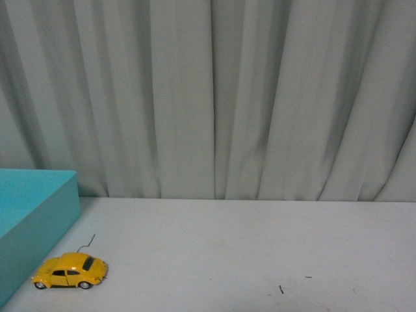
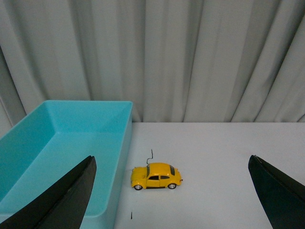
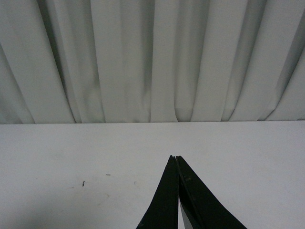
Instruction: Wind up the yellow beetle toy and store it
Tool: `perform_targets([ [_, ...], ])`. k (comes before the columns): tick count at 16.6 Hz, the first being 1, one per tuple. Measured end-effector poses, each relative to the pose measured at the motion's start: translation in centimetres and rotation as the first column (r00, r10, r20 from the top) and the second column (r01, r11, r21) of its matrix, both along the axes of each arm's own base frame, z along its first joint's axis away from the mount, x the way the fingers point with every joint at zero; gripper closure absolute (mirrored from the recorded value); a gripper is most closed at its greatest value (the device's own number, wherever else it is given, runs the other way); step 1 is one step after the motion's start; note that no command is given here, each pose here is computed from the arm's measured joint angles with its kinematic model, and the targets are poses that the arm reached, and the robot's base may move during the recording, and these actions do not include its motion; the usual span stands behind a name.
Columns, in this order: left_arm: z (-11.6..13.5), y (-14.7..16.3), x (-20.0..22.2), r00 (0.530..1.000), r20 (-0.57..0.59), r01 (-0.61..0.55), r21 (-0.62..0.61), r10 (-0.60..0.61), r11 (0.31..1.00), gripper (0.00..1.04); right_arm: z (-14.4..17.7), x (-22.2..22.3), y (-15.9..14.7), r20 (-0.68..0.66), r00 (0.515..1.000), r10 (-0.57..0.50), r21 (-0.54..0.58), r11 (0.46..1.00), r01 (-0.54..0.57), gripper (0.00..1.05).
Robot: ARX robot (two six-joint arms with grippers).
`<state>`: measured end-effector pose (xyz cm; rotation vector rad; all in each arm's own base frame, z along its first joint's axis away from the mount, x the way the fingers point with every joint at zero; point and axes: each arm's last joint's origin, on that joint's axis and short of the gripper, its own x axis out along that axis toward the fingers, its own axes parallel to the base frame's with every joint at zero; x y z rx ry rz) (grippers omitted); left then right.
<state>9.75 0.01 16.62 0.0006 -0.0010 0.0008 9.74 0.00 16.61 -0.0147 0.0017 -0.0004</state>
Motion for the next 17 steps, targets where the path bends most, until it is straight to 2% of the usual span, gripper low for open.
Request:
perform_targets([
  [3, 0.0, 0.0, 0.0, 1.0, 0.0, 0.0, 0.0, 0.0, 1.0, 0.07, 0.1, 0.0, 0.0, 0.006, 1.0, 0.0, 0.0, 1.0, 0.0, 1.03],
  [4, 0.0, 0.0, 0.0, 1.0, 0.0, 0.0, 0.0, 0.0, 1.0, 0.07, 0.1, 0.0, 0.0, 0.006, 1.0, 0.0, 0.0, 1.0, 0.0, 0.95],
  [11, -0.1, 0.0, 0.0, 1.0, -0.022, -0.009, -0.013, 0.009, 1.0, 0.07, 0.1, 0.0, 0.0, 0.006, 1.0, 0.0, 0.0, 1.0, 0.0, 0.05],
  [12, 0.2, -0.1, 0.3, 0.973, -0.199, -0.137, -0.104, 0.114, 0.985, 0.07, 0.1, 0.0, 0.0, 0.006, 1.0, -0.001, 0.0, 1.0, 0.001, 0.07],
  [13, 2.2, 0.0, 1.9, 0.956, -0.21, -0.245, -0.195, 0.204, 0.95, 0.07, 0.1, 0.0, 0.0, 0.007, 1.0, 0.001, 0.0, 1.0, -0.001, 0.07],
  [14, 4.6, 0.1, 3.9, 0.961, -0.152, -0.266, -0.275, 0.232, 0.924, 0.07, 0.1, 0.0, 0.0, 0.006, 1.0, 0.0, 0.0, 1.0, 0.0, 0.07],
  [15, 6.3, 0.0, 6.5, 0.968, -0.115, -0.249, -0.296, 0.224, 0.922, 0.07, 0.1, 0.0, 0.0, 0.006, 1.0, 0.002, 0.0, 1.0, -0.002, 0.07],
  [17, 6.4, -0.6, 13.5, 0.97, -0.18, -0.201, -0.23, 0.162, 0.952, 0.07, 0.1, 0.0, 0.0, 0.007, 1.0, 0.0, 0.0, 1.0, 0.0, 0.07],
])
